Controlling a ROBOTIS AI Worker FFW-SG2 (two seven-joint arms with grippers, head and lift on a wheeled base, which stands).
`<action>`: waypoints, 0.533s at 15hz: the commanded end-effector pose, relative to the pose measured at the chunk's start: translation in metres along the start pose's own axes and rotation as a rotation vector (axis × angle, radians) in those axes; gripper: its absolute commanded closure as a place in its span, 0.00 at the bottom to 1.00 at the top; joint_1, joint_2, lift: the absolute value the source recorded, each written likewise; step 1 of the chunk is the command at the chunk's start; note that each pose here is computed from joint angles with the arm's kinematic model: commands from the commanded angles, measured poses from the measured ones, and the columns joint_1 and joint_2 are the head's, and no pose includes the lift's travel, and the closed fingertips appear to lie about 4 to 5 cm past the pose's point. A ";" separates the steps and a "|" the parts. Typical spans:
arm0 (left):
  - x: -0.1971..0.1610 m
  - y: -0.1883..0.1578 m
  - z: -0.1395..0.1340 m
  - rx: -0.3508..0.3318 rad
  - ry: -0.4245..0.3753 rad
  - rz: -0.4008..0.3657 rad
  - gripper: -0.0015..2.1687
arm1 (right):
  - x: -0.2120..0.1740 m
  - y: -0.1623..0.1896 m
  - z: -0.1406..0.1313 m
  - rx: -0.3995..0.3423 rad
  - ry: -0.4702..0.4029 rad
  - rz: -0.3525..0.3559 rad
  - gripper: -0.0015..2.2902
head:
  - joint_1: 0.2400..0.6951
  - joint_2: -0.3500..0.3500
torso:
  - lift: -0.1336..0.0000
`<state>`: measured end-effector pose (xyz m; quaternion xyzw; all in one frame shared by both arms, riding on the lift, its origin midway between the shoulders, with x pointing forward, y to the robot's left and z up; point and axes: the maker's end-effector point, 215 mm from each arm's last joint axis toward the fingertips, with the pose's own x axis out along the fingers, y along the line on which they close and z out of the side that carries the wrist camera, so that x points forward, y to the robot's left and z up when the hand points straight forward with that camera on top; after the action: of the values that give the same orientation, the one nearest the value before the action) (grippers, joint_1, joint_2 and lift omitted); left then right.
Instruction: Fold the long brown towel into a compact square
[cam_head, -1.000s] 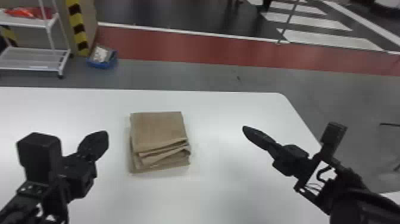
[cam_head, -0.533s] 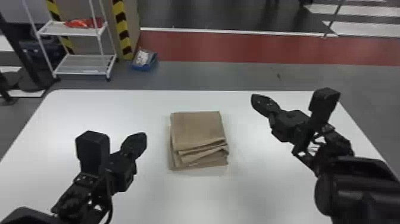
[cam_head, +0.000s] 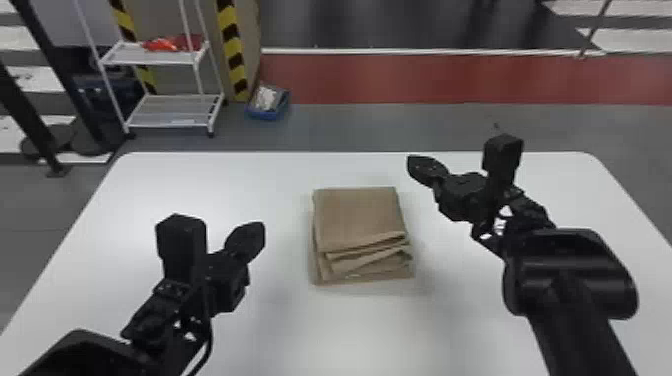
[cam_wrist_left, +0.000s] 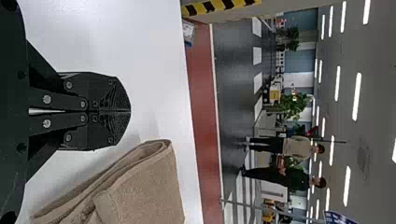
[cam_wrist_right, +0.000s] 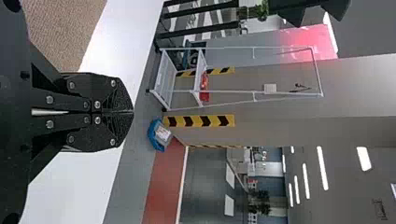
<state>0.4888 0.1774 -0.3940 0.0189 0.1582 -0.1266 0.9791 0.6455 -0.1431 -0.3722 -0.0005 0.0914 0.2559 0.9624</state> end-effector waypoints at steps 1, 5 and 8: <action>0.004 0.006 0.005 -0.007 -0.013 0.003 0.86 | 0.016 0.017 -0.022 0.021 0.050 0.047 0.86 | 1.00 0.55 | 0.07; 0.013 0.013 0.006 -0.020 -0.012 0.006 0.86 | 0.018 0.051 -0.045 0.034 0.091 0.132 0.86 | 1.00 0.60 | 0.07; 0.015 0.010 0.008 -0.022 -0.022 0.002 0.86 | 0.020 0.071 -0.055 -0.002 0.116 0.159 0.86 | 1.00 0.62 | 0.07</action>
<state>0.5072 0.1846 -0.3921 0.0079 0.1513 -0.1230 0.9808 0.6224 -0.0849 -0.4222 -0.0011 0.1428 0.3234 0.9354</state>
